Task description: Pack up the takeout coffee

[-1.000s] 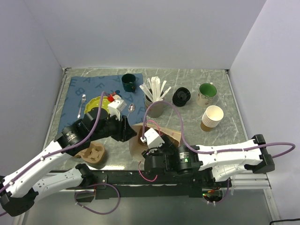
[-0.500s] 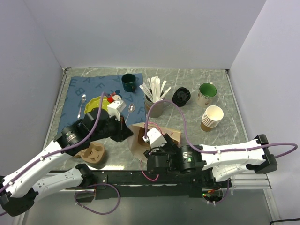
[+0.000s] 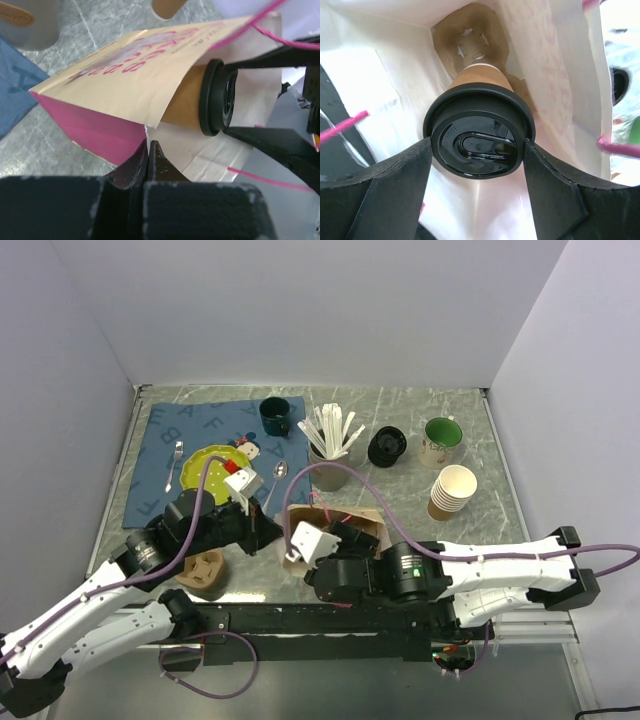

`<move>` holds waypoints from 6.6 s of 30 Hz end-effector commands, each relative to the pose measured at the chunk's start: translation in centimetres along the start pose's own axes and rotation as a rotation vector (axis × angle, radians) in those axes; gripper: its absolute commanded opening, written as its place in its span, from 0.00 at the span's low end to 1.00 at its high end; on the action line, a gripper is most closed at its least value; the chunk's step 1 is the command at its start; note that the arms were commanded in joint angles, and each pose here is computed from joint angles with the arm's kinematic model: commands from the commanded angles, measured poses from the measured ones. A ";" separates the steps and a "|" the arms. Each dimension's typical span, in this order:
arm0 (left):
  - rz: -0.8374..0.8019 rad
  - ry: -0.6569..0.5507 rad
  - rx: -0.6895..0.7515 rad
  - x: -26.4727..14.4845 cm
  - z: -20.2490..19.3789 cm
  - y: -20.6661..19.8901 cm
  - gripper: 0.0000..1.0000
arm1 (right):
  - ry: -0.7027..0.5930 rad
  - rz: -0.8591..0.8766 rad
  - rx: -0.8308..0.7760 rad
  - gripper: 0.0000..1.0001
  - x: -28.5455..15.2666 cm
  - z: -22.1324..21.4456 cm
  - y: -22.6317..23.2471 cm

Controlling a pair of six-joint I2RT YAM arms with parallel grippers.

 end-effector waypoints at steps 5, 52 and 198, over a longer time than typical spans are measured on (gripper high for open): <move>-0.126 -0.099 0.143 -0.5 0.0 -0.4 0.01 | 0.007 -0.012 -0.225 0.60 0.1 1.5 -1.2; 0.232 -0.054 -0.153 -0.6 0.5 0.9 0.55 | -0.046 0.052 -0.157 0.54 2.9 0.1 -3.0; 0.074 -0.114 -0.066 0.7 -1.1 1.0 0.01 | 0.023 -0.104 -0.261 0.51 15.5 -2.5 -8.7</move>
Point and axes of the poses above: each gripper's point midway between its finger pads, its own x axis out along the fingers, its own y axis along the line the jaws close on, z = x × y, the point moved 10 cm from there along -x, back along the fingers, and after that the axes turned 7 degrees about x, right-handed, at the moved point
